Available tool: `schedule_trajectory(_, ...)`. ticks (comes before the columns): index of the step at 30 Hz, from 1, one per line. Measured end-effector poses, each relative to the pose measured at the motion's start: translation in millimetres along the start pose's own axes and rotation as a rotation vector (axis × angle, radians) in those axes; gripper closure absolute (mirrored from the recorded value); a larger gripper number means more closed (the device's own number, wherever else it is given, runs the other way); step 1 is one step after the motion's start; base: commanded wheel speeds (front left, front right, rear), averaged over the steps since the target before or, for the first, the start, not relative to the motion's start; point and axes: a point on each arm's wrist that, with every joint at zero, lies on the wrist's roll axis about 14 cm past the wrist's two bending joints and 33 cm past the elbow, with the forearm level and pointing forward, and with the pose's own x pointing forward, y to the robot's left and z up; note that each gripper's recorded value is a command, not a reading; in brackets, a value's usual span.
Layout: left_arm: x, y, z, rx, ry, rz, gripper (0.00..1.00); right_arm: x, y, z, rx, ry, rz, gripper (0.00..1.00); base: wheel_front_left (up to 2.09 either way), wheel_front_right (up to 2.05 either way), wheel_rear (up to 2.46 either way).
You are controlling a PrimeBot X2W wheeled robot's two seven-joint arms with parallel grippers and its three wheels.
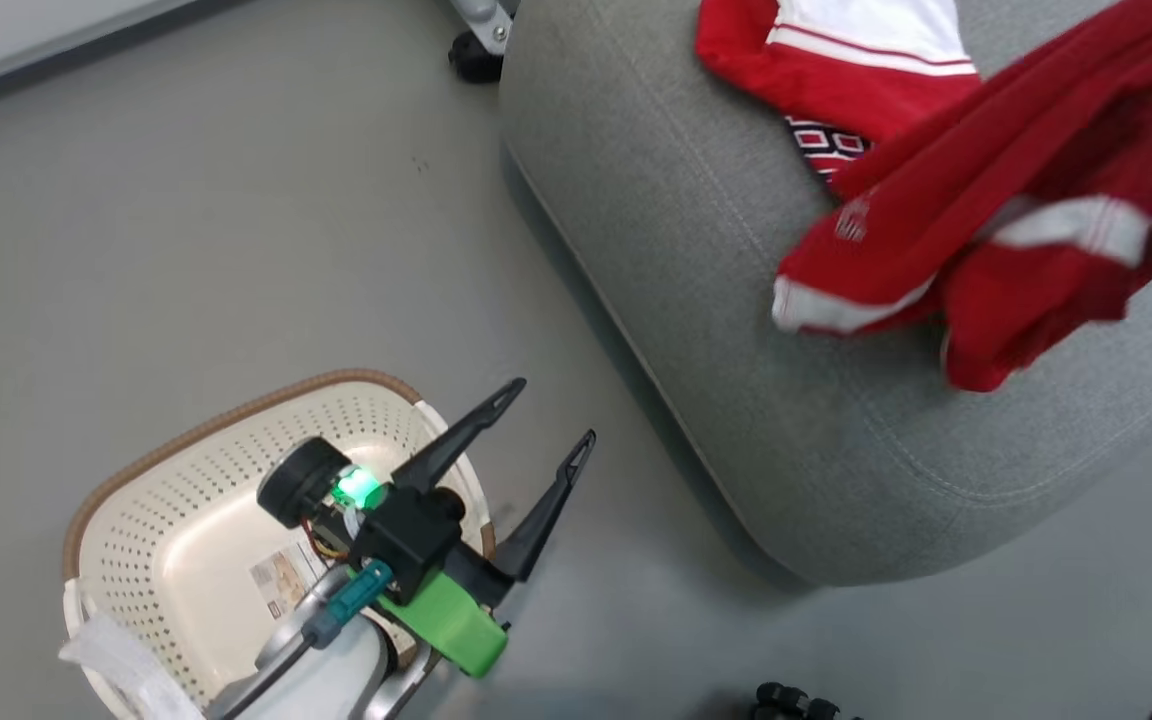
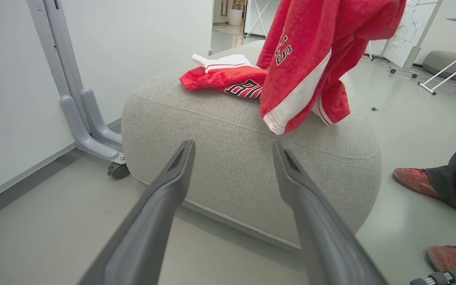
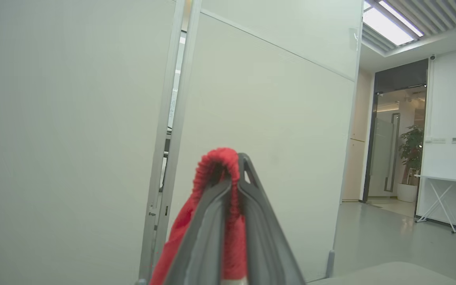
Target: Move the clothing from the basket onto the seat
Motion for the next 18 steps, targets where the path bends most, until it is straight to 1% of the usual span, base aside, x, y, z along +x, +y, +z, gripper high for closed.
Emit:
schedule_trajectory(2, -0.3, 12.0, -4.2, -0.01, -0.003, 0.01, 0.0, 28.0, 0.4, 0.7, -0.021, -0.048, 0.014, 1.0, 0.0, 0.0, 0.0)
schedule_trajectory(6, -0.5, 33.6, -15.5, -0.025, -0.006, 0.017, 0.0, 87.0, -2.0, 0.9, -0.106, -0.13, 0.039, 1.0, 0.0, 0.0, 0.0)
schedule_trajectory(8, -0.2, 44.0, -20.3, -0.036, -0.01, 0.029, 0.0, 106.2, -1.8, -7.8, -0.153, -0.135, 0.048, 1.0, 0.0, 0.0, 0.0)
schedule_trajectory(10, -1.1, 53.7, -26.7, -0.058, -0.014, 0.047, 0.0, 118.2, -0.6, -31.5, -0.192, -0.097, 0.057, 1.0, 0.0, 0.0, 0.0)
schedule_trajectory(12, -2.3, 60.1, -31.8, -0.078, -0.016, 0.064, 0.0, 118.8, -0.2, -63.4, -0.198, -0.029, 0.057, 1.0, 0.0, 0.0, 0.0)
schedule_trajectory(14, -5.3, 66.2, -36.0, -0.1, -0.019, 0.089, 0.0, 108.0, 3.3, -105.0, -0.204, 0.07, 0.064, 1.0, 0.0, 0.0, 0.0)
schedule_trajectory(15, -7.4, 68.4, -38.3, -0.106, -0.016, 0.098, 0.0, 99.8, 2.4, -122.3, -0.2, 0.115, 0.058, 1.0, 0.0, 0.0, 0.0)
schedule_trajectory(17, -13.3, 73.9, -44.6, -0.118, -0.004, 0.123, 0.0, 70.8, -3.3, -164.4, -0.188, 0.237, 0.029, 1.0, 0.0, 0.0, 0.0)
schedule_trajectory(18, -15.2, 75.7, -46.3, -0.126, -0.002, 0.133, 0.0, 58.1, -6.7, -177.9, -0.184, 0.281, 0.014, 1.0, 0.0, 0.0, 0.0)
